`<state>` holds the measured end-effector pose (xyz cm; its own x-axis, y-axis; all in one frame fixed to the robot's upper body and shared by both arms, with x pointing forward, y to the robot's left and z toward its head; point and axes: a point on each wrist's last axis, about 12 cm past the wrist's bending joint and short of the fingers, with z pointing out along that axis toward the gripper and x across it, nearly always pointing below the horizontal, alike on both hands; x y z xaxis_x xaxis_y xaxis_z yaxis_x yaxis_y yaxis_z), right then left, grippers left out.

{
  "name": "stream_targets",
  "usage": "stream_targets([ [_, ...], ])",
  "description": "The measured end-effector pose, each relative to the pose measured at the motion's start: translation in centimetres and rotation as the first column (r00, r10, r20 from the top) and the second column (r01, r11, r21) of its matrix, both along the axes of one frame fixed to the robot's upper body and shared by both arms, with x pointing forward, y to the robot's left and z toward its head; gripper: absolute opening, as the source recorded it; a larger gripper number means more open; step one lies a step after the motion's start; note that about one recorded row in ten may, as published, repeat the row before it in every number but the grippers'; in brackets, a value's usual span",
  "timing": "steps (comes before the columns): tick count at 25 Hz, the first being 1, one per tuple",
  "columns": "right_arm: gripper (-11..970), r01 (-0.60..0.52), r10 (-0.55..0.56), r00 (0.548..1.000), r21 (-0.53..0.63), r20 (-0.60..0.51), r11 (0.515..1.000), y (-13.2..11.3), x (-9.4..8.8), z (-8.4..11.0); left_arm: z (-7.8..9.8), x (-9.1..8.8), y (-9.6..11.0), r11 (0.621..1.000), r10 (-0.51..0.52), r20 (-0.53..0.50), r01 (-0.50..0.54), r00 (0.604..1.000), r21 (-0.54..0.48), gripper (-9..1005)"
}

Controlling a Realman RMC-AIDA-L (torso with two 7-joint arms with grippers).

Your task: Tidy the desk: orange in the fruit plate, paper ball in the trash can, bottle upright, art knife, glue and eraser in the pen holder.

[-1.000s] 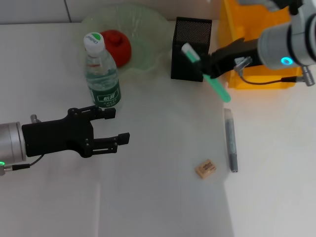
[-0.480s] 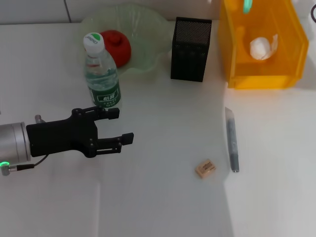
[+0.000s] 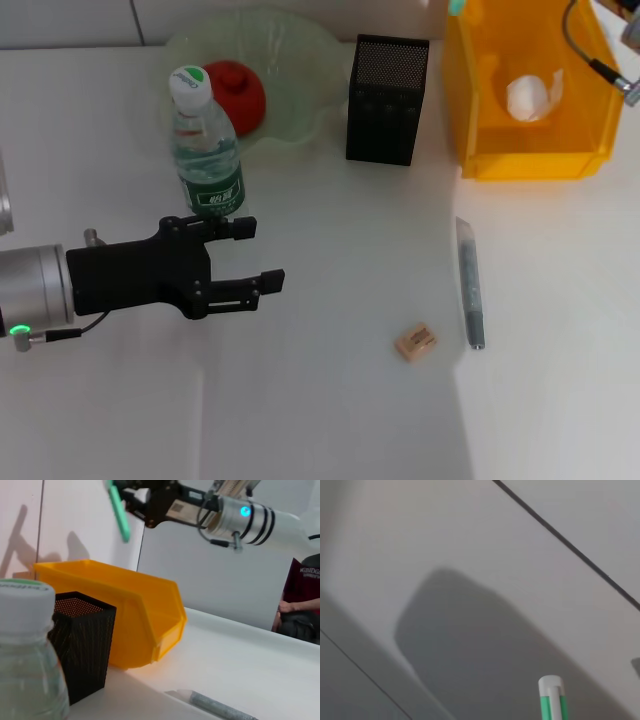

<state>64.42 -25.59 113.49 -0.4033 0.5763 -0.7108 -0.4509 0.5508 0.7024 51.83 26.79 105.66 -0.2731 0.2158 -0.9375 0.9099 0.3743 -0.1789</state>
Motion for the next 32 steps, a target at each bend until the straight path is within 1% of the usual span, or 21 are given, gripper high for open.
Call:
stream_targets([
  [4,174,-0.023,0.020,0.999,-0.082,-0.038,0.996,2.3,0.8,-0.5,0.1,0.1,0.0,1.000,-0.003,0.004,0.003,1.000,0.000,802],
  [8,175,-0.081,0.074,0.996,-0.146,-0.051,0.986,3.9,0.9,-0.8,0.2,0.2,0.2,1.000,0.002,0.006,-0.002,1.000,0.003,802],
  [15,380,-0.117,0.111,0.993,-0.180,-0.041,0.977,4.2,0.6,-0.7,0.2,0.2,0.2,1.000,0.005,0.005,-0.005,1.000,0.005,803],
  [17,432,-0.136,0.135,0.991,-0.181,-0.020,0.974,4.0,0.3,-0.4,0.1,0.2,0.1,1.000,0.006,0.002,-0.006,1.000,0.004,803],
  [18,458,-0.160,0.165,0.986,-0.191,0.012,0.968,3.7,-0.3,-0.2,0.1,0.2,0.1,1.000,0.006,0.002,-0.006,1.000,0.003,804],
  [19,485,-0.160,0.165,0.986,-0.191,0.012,0.968,3.7,-0.3,-0.2,0.1,0.2,0.1,1.000,0.006,0.002,-0.006,1.000,0.003,804],
  [20,511,-0.208,0.228,0.972,-0.244,0.053,0.947,3.6,-1.0,0.3,0.1,0.2,0.2,1.000,0.007,0.000,-0.007,1.000,0.001,804],
  [21,537,-0.208,0.228,0.972,-0.244,0.053,0.947,3.6,-1.0,0.3,0.1,0.1,0.2,1.000,0.006,-0.002,-0.006,1.000,-0.001,804],
  [23,589,-0.277,0.313,0.948,-0.335,0.058,0.901,3.7,-1.9,0.6,0.2,0.0,0.2,1.000,-0.004,-0.005,0.004,1.000,-0.003,804],
  [24,655,-0.305,0.343,0.939,-0.370,0.039,0.878,3.8,-2.3,0.8,0.2,0.0,0.2,1.000,-0.004,-0.005,0.004,1.000,-0.003,804],
  [26,787,-0.379,0.407,0.913,-0.441,-0.034,0.814,3.7,-3.2,1.2,0.3,-0.1,0.3,1.000,-0.014,-0.007,0.014,1.000,-0.009,804],
  [27,795,-0.379,0.407,0.913,-0.441,-0.034,0.814,3.7,-3.2,1.2,0.3,-0.2,0.3,1.000,-0.017,-0.008,0.017,1.000,-0.011,803],
  [28,802,-0.426,0.445,0.892,-0.474,-0.080,0.770,3.6,-3.7,1.4,0.3,-0.3,0.4,1.000,-0.021,-0.009,0.020,1.000,-0.014,803],
  [29,810,-0.514,0.513,0.843,-0.529,-0.165,0.675,3.0,-4.6,2.2,0.4,-0.4,0.4,0.999,-0.029,-0.010,0.028,1.000,-0.018,803],
  [30,817,-0.514,0.513,0.843,-0.529,-0.165,0.675,3.0,-4.6,2.2,0.4,-0.4,0.4,0.999,-0.029,-0.010,0.028,1.000,-0.018,803],
  [32,832,-0.587,0.557,0.791,-0.574,-0.254,0.572,2.3,-5.6,3.4,0.4,-0.6,0.4,0.999,-0.046,-0.014,0.046,0.999,-0.018,803],
])
